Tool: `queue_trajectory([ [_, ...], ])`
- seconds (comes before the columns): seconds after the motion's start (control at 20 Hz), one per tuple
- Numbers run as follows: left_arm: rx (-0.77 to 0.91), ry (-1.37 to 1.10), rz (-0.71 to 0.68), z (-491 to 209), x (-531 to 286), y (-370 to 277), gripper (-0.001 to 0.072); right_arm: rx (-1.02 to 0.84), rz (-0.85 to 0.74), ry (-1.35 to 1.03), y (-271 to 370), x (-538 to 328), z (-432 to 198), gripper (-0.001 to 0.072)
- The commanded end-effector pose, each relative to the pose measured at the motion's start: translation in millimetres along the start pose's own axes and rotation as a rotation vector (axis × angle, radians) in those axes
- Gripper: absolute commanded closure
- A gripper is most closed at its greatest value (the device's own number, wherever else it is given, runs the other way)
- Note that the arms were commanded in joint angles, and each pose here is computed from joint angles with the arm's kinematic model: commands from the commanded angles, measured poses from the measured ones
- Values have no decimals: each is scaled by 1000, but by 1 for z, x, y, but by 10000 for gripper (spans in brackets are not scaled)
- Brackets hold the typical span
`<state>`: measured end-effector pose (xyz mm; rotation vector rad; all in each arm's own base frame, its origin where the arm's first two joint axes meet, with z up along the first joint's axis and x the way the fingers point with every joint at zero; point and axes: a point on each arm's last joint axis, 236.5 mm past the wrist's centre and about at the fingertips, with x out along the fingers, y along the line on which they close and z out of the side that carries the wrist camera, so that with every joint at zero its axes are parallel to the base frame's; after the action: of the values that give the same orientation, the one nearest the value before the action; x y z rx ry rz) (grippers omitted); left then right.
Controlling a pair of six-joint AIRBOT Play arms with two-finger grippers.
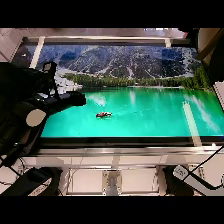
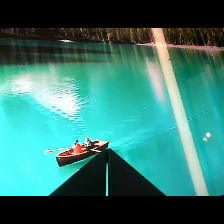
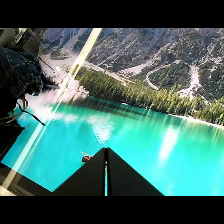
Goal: Fold the clothes and pants, and hang the long-sleeved shirts on hangers.
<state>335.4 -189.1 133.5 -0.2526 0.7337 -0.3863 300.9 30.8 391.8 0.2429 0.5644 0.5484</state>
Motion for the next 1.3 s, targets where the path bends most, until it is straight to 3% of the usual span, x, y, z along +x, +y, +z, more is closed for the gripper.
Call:
queue_trajectory([
  [0.0,0,0,0,0,0,0,690,-1,1,0,1,0,0,698],
  [0.4,7,-17,1,4,1,0,690,-1,1,0,1,0,0,698],
  [0.55,81,-89,42,22,7,10,691,0,0,1,0,0,0,698],
  [0.75,295,-118,285,40,-10,69,695,-2,-1,-3,0,0,1,698],
  [0.9,336,-40,611,42,-57,160,682,-2,-10,-41,-2,0,10,698],
  [0.95,328,-11,733,42,-77,195,558,-1,-19,-77,-5,0,18,698],
  [1.0,298,24,864,40,-104,232,317,1,-28,-113,-7,-1,27,698],
  [1.05,232,59,984,33,-133,269,198,3,-32,-135,-8,-2,32,698],
  [1.25,-138,145,1280,-25,-237,381,204,2,-59,-205,-15,-5,48,698],
])
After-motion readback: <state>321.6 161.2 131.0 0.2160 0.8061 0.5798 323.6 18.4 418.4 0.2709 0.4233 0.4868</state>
